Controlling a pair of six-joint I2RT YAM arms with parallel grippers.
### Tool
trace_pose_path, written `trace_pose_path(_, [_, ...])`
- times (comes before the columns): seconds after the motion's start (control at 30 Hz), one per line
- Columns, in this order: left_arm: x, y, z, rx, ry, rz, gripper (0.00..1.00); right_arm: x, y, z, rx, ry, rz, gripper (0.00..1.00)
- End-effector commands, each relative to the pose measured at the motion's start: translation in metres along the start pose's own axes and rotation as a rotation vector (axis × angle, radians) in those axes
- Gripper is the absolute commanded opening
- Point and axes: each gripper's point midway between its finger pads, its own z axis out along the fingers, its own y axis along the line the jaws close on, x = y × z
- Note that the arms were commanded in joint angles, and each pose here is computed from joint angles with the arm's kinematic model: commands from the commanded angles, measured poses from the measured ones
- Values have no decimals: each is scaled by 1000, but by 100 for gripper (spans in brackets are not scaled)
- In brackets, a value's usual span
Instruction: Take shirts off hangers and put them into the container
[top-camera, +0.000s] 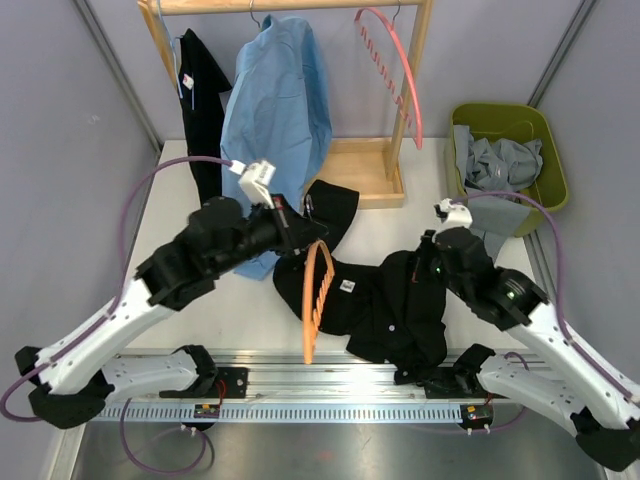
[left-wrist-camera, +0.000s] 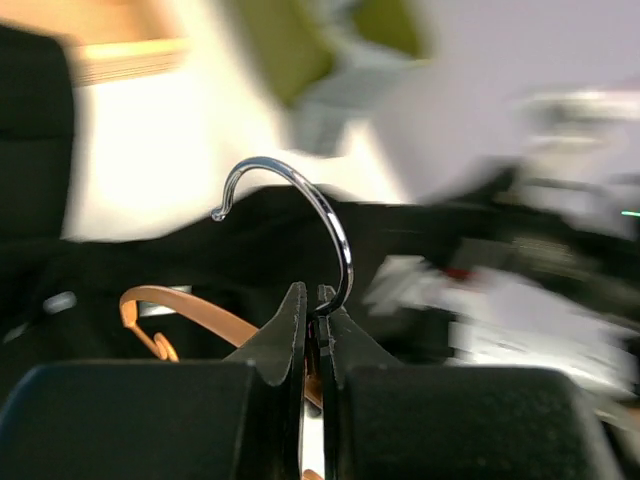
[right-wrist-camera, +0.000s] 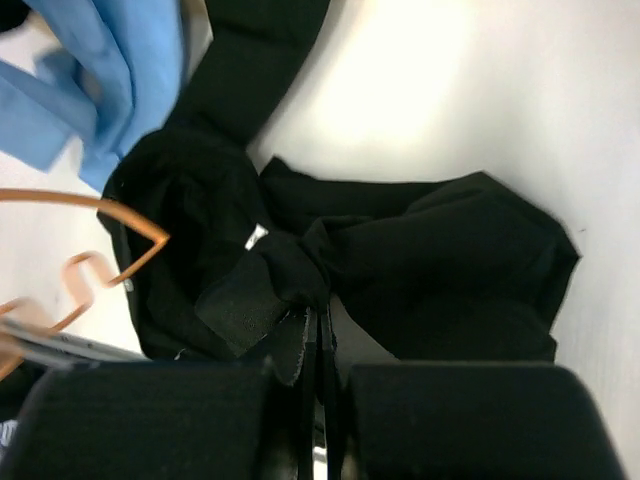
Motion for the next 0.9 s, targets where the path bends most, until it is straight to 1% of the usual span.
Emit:
trace_pose_path(0.0, [-60, -91, -82, 378, -136, -161, 0, -4, 35, 24, -116, 17, 11, 0])
trace_pose_path(0.03, [-66, -96, -93, 399, -152, -174, 0, 7, 38, 31, -122, 62, 5, 0])
trace_pose_path(0.07, [-77, -99, -112, 413, -194, -190, 0, 14, 38, 37, -110, 92, -1, 0])
trace_pose_path(0.1, [-83, -100, -120, 417, -214, -194, 0, 29, 35, 47, -77, 157, -18, 0])
trace_pose_path(0.13, [-88, -99, -128, 408, -237, -185, 0, 38, 40, 49, -82, 193, -43, 0])
trace_pose_path(0.17, [-98, -84, -135, 310, -283, -183, 0, 57, 37, 54, -50, 267, -83, 0])
trace_pose_path(0.2, [-98, -72, -133, 238, -293, -144, 0, 66, 38, 53, -40, 304, -113, 0])
trace_pose_path(0.23, [-99, -56, -132, 157, -305, -128, 0, 70, 50, 47, -48, 313, -163, 0])
trace_pose_path(0.27, [-98, -29, -130, 22, -328, -107, 0, 84, 43, 44, 8, 372, -207, 0])
trace_pose_path(0.33, [-90, 6, -122, -130, -332, -44, 0, 84, 55, 32, 18, 358, -253, 0])
trace_pose_path(0.37, [-86, 30, -121, -241, -344, -23, 0, 87, 55, 27, 24, 377, -251, 0])
trace_pose_path(0.4, [-74, 49, -113, -312, -320, 11, 0, 84, 60, 20, 1, 370, -240, 0])
trace_pose_path(0.43, [-68, 61, -111, -359, -315, 25, 0, 76, 65, 14, -17, 347, -224, 3])
trace_pose_path(0.47, [-64, 75, -111, -422, -314, 39, 0, 74, 68, 7, -29, 339, -205, 26])
trace_pose_path(0.5, [-57, 85, -107, -459, -299, 51, 0, 65, 68, -4, -51, 316, -191, 62])
trace_pose_path(0.57, [-42, 106, -100, -539, -272, 78, 0, 44, 78, -26, -125, 267, -175, 79])
trace_pose_path(0.6, [-39, 113, -97, -566, -265, 87, 0, 38, 85, -35, -172, 256, -176, 96])
trace_pose_path(0.63, [-31, 121, -92, -598, -246, 101, 0, 29, 97, -48, -247, 250, -181, 99])
trace_pose_path(0.73, [-26, 135, -82, -680, -229, 139, 0, 12, 117, -73, -362, 236, -198, 99])
trace_pose_path(0.87, [-22, 147, -66, -755, -203, 190, 0, -1, 138, -87, -445, 214, -236, 99])
